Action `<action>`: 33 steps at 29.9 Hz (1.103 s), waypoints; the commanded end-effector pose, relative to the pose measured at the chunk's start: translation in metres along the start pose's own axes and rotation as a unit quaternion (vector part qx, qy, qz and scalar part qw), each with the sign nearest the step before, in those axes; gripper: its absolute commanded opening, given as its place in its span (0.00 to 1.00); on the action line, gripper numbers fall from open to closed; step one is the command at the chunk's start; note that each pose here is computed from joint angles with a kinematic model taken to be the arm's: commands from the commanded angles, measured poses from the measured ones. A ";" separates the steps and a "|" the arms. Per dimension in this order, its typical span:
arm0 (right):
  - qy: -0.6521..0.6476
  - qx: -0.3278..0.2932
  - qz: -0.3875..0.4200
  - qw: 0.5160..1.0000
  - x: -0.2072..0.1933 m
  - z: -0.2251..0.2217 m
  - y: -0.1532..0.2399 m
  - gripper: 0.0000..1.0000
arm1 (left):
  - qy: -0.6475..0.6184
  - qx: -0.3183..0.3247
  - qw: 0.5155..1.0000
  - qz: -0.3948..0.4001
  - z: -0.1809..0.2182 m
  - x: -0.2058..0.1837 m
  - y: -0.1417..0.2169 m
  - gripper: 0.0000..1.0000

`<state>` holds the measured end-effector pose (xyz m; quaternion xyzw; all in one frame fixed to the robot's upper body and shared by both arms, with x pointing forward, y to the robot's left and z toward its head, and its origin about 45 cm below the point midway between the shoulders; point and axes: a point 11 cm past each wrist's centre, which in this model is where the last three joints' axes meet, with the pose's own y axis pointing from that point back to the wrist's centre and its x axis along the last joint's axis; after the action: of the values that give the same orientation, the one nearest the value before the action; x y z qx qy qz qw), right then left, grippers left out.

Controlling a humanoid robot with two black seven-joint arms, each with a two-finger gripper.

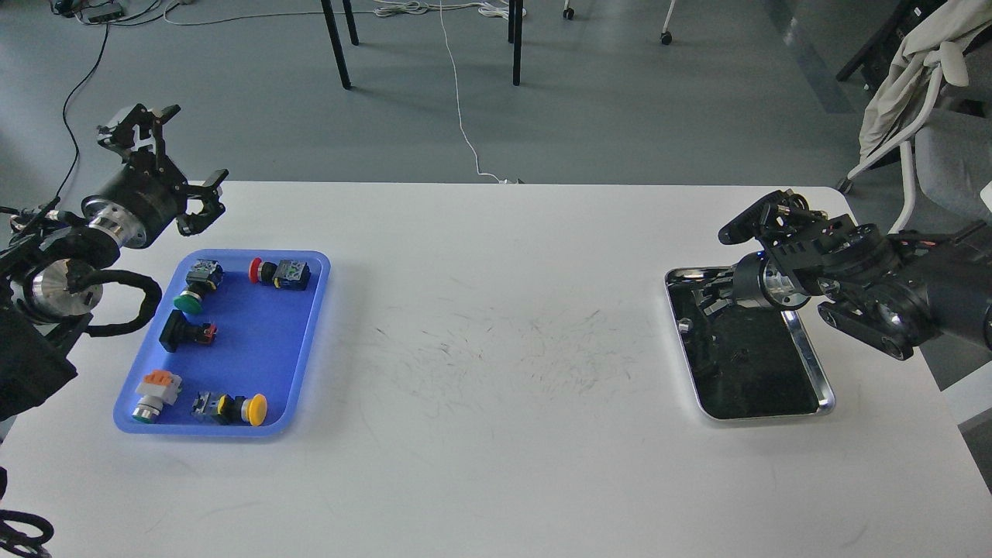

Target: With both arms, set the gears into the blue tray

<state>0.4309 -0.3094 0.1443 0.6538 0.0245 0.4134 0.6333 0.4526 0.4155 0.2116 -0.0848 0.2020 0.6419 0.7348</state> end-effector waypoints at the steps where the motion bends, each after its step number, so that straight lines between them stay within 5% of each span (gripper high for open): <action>1: 0.000 0.000 0.001 1.000 0.002 0.000 0.001 0.25 | -0.001 0.001 1.000 0.000 0.000 0.000 0.000 1.00; 10: -0.010 -0.007 -0.005 1.000 0.012 0.010 0.014 0.56 | -0.002 0.001 1.000 0.000 0.001 0.000 0.000 1.00; 33: -0.046 -0.011 -0.042 0.998 -0.025 0.034 0.030 0.58 | -0.003 0.002 1.000 0.000 0.000 0.001 0.001 1.00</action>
<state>0.4190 -0.3551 0.1626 0.6640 0.0200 0.3556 0.6575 0.4519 0.4156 0.2105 -0.0821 0.2020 0.6418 0.7352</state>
